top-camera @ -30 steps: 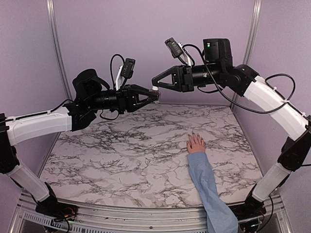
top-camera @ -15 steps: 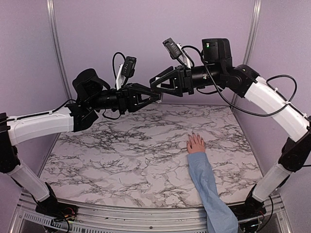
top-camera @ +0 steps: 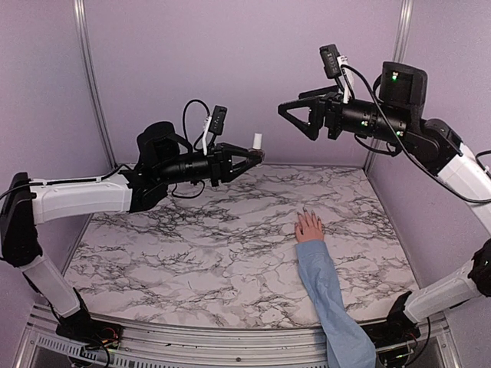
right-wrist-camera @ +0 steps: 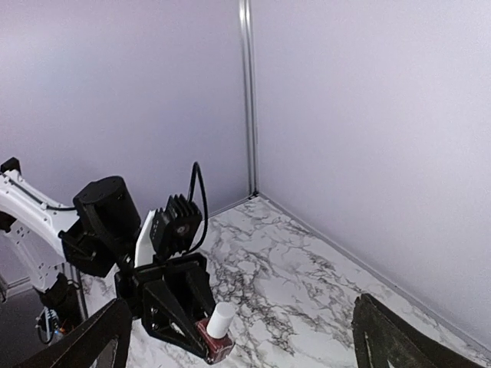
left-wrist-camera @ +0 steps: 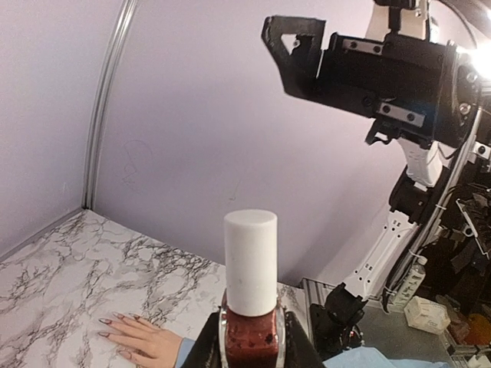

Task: Paint the nails
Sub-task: Unscrew the nail polish bottle.

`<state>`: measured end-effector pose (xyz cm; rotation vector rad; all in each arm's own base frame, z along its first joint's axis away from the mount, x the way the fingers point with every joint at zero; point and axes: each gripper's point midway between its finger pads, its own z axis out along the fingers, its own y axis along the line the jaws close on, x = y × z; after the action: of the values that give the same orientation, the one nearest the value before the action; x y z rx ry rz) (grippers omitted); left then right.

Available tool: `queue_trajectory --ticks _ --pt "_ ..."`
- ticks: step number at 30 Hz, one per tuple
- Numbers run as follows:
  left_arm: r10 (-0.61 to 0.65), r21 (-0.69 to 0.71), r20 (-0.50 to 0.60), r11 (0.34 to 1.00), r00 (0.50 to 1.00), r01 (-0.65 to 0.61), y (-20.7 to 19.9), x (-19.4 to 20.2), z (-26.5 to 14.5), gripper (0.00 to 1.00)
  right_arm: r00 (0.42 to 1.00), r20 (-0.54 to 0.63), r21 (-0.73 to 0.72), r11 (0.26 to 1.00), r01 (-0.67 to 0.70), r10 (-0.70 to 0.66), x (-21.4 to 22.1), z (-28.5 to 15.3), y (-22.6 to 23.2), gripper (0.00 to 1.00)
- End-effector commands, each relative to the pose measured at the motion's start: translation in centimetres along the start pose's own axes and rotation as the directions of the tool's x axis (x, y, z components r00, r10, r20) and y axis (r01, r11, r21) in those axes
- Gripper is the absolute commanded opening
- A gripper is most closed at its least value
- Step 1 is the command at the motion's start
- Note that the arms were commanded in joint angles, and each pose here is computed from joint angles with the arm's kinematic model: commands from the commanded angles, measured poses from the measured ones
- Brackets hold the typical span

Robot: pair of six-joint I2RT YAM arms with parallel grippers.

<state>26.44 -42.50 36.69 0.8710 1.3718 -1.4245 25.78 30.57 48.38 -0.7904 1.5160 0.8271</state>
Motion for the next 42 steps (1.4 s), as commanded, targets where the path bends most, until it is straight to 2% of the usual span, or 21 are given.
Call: queue_trajectory --ticks 1,4,8,11,14,21,24,28,37,42 --pt "0.036 -0.092 0.022 0.995 0.999 -0.034 2.6 -0.4 1.5 0.00 0.998 -0.051 0.229 0.973 0.039 -0.028 0.4 0.7 -4.7 0.99" --pt "0.053 -0.118 0.019 0.992 0.998 -0.050 3.4 -0.1 1.7 0.00 0.995 -0.101 0.265 0.963 0.038 -0.011 1.6 1.3 -5.6 0.98" --pt "0.095 -0.130 0.004 0.987 0.996 -0.093 3.1 0.6 1.2 0.00 0.992 -0.124 0.223 0.974 0.027 0.001 2.7 1.6 -5.0 0.98" --pt "0.129 -0.147 -0.025 0.980 0.991 -0.131 3.2 2.0 0.8 0.00 0.978 -0.198 0.200 0.979 -0.022 0.063 4.6 2.6 -4.7 0.98" --pt "0.140 -0.243 -0.021 0.960 0.990 -0.141 4.3 2.4 0.0 0.00 0.953 -0.271 0.157 0.983 -0.098 0.138 5.6 3.4 -3.8 0.98" --pt "0.212 -0.338 -0.054 0.916 0.976 -0.218 5.0 3.6 0.2 0.00 0.906 -0.279 0.203 0.941 -0.270 0.320 7.1 4.7 -4.1 0.82" --pt "0.234 -0.376 -0.064 0.895 0.970 -0.240 5.3 3.9 0.6 0.00 0.871 -0.320 0.240 0.921 -0.306 0.372 8.8 5.8 -4.5 0.72" --pt "0.236 -0.421 -0.056 0.875 0.970 -0.237 5.6 3.8 0.9 0.00 0.862 -0.311 0.279 0.905 -0.320 0.401 9.3 5.7 -4.9 0.61" --pt "0.249 -0.454 -0.061 0.855 0.966 -0.249 5.8 4.0 1.9 0.00 0.837 -0.337 0.295 0.893 -0.341 0.431 11.0 6.6 -4.7 0.49" --pt "0.251 -0.477 -0.062 0.843 0.966 -0.249 6.3 4.0 2.0 0.00 0.829 -0.345 0.290 0.890 -0.352 0.441 11.6 7.2 -4.5 0.46"
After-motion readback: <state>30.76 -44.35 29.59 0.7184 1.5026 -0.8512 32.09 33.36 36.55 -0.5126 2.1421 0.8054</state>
